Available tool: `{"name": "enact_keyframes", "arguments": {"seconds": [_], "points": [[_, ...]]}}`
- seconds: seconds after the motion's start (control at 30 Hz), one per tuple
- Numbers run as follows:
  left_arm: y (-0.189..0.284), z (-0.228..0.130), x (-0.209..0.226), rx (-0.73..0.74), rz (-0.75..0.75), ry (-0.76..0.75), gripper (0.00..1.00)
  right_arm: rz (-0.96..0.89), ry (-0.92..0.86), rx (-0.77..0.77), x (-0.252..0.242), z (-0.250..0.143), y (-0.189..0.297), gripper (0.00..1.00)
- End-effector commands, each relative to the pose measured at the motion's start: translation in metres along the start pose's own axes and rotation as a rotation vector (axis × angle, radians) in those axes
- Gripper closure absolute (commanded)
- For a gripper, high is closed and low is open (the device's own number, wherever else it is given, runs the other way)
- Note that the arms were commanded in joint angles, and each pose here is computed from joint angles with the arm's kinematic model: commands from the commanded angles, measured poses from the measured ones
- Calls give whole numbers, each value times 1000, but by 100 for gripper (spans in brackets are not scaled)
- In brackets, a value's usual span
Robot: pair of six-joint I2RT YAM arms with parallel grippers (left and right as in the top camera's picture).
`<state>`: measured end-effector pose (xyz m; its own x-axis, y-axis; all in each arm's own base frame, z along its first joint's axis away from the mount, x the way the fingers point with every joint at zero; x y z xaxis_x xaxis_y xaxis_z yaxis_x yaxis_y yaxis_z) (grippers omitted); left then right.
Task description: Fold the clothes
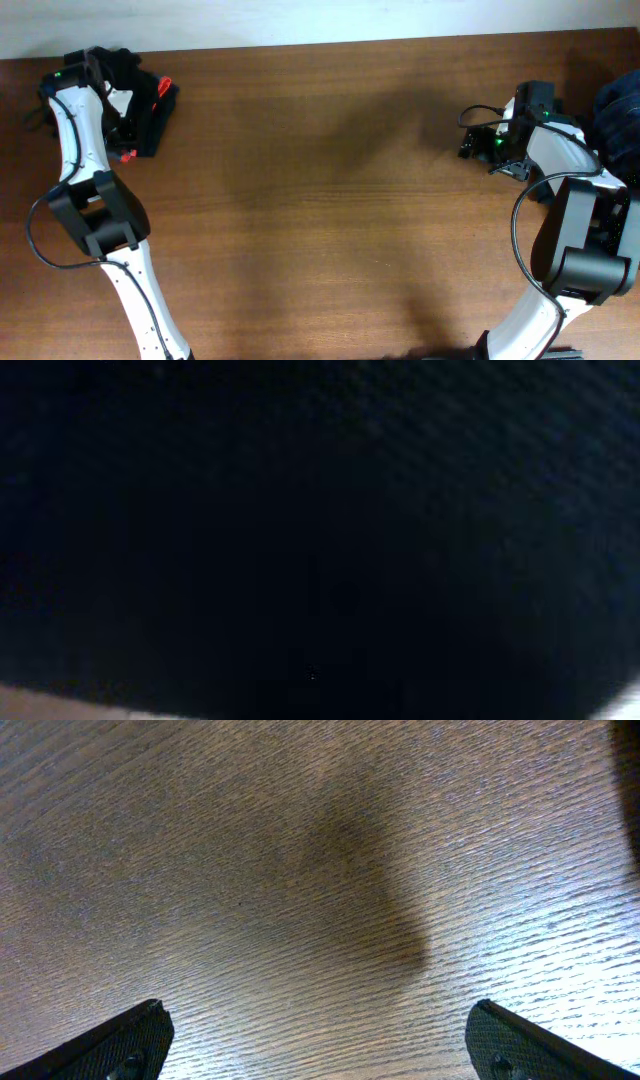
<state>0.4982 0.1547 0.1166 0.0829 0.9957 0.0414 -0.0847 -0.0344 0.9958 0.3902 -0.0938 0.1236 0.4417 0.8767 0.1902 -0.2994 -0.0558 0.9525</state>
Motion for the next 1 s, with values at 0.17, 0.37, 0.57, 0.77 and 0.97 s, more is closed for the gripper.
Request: {"name": "enact_keyframes", "arguments": {"seconds": [0.17,0.37,0.57,0.77,0.97], "points": [[-5,20,-22,-148,-208,26,100,-10,5,9,0,-2,-4,1],[-1,21,-21,-156,-196,30,100,-10,5,9,0,-2,-4,1],[40,22,-13,-215,-109,29,100,-10,5,9,0,-2,-4,1],[130,14,-14,-368,-55,76,80,-10,5,9,0,-2,-4,1],[226,-20,-19,-512,-25,171,35,-10,5,9,0,-2,-4,2]]}}
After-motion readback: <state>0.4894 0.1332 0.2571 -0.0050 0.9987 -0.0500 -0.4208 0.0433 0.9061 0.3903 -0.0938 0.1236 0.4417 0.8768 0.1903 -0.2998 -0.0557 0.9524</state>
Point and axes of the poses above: each gripper's point midway between its finger pads, its own y axis back along the fingers, its own x axis along the line the jaws close on, z = x × y, the point moved 10 cm from there along y, back along the fingers, and after that the axes turned 4 degrees about -y, right-handed, at the moved point
